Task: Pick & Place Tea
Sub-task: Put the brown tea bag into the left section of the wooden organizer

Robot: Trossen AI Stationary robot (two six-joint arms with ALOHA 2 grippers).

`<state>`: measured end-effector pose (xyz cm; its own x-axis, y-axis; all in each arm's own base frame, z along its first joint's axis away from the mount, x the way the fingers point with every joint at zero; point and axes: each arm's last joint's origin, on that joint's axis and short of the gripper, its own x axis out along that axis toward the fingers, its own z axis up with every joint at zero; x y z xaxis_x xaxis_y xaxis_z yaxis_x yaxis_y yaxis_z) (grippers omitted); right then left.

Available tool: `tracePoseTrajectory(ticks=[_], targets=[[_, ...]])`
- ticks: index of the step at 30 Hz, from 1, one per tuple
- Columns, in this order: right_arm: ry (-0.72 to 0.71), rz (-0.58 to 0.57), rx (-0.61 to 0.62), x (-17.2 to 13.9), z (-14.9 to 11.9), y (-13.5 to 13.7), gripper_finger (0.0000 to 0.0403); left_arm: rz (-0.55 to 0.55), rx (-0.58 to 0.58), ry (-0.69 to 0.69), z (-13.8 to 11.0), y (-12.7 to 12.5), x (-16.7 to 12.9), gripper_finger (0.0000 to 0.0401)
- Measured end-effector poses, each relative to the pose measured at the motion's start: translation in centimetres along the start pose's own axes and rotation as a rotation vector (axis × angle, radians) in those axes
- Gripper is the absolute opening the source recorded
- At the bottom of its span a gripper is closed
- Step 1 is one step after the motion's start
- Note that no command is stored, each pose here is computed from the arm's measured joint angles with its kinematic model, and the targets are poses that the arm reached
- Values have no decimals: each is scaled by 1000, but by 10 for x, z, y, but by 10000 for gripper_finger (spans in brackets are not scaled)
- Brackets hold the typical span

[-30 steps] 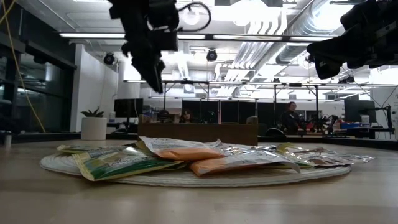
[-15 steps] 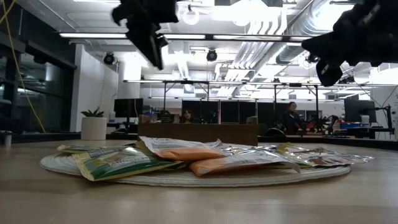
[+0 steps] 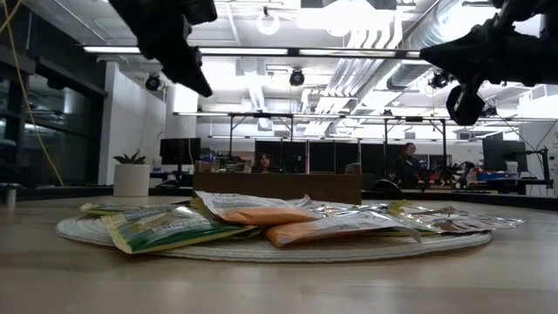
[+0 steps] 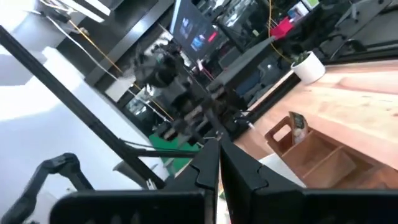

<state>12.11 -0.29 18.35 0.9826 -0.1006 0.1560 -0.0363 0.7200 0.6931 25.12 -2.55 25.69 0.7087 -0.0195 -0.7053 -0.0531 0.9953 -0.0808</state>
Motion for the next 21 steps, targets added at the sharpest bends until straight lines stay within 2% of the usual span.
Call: tracePoseTrajectory(ticks=[3,6,9,12,17,21], targets=[[19,-1,-11,1,1,1,12,-54,-34,-59,-9,-13,8,163],[49,53,-28,4,7,10,12,-78,-45,-87,-17,-25,12,163],[73,88,-39,11,17,23,12,-60,-54,-99,-24,-32,14,163],[134,63,-98,20,30,37,12,-34,-51,-94,-28,-35,14,163],[348,-111,-147,36,48,57,12,-45,-27,-89,-29,-40,13,163],[550,-268,-77,47,53,64,12,-36,7,-45,-35,-42,13,163]])
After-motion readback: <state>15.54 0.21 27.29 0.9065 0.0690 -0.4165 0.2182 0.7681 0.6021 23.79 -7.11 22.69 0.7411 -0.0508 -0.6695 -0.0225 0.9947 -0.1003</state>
